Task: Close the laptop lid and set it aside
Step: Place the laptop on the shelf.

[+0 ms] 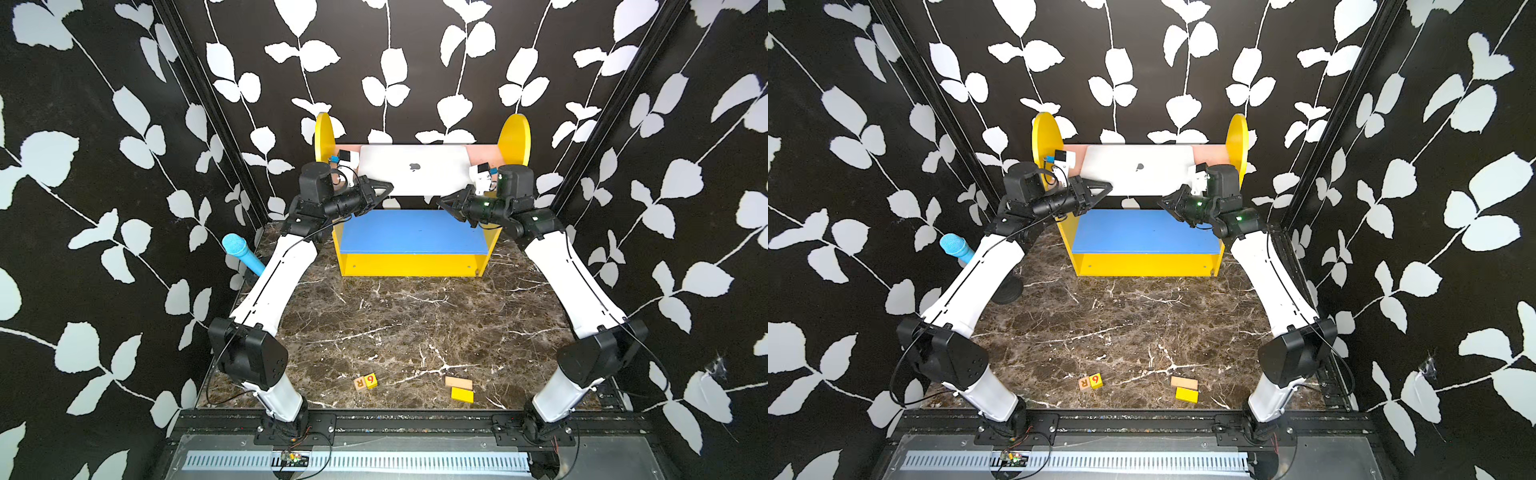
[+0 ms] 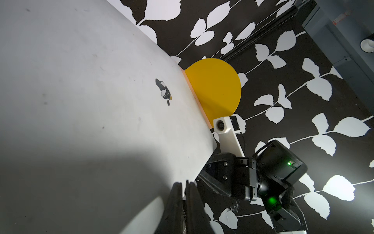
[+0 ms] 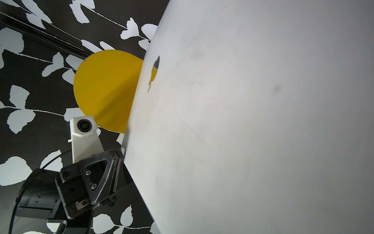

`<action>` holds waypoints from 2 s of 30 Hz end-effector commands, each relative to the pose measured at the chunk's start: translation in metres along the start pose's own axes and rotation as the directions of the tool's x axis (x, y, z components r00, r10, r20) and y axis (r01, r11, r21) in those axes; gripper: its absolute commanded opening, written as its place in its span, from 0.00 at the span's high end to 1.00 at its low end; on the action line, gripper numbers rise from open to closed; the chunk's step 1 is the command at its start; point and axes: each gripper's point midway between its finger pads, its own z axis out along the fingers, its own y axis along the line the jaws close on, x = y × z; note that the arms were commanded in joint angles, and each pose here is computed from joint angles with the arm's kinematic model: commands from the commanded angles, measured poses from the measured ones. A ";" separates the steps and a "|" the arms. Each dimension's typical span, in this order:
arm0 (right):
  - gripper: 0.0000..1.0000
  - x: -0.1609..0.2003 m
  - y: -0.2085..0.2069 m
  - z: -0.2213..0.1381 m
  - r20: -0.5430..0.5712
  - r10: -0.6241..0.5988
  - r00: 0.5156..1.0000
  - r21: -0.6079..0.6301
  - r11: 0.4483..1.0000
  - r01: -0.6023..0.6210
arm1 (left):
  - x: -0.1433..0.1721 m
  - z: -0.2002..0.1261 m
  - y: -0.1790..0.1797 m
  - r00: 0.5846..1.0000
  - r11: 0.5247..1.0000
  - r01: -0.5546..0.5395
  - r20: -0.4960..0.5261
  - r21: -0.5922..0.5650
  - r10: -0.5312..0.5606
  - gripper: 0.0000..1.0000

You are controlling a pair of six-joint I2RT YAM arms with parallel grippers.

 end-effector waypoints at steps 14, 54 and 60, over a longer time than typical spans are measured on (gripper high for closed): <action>0.94 -0.015 0.016 -0.003 0.025 -0.044 0.999 -0.028 0.999 0.045 | 0.010 -0.036 -0.048 0.981 0.983 -0.183 -0.058 0.029 0.185 0.81; 0.94 -0.025 0.023 0.004 0.018 -0.045 0.999 -0.031 0.999 0.045 | 0.026 -0.012 -0.002 0.968 0.984 -0.173 -0.187 -0.030 0.165 0.98; 0.94 -0.025 0.023 0.004 0.018 -0.047 0.999 -0.029 0.998 0.047 | 0.015 -0.007 0.005 0.971 0.984 -0.170 -0.180 -0.051 0.158 0.99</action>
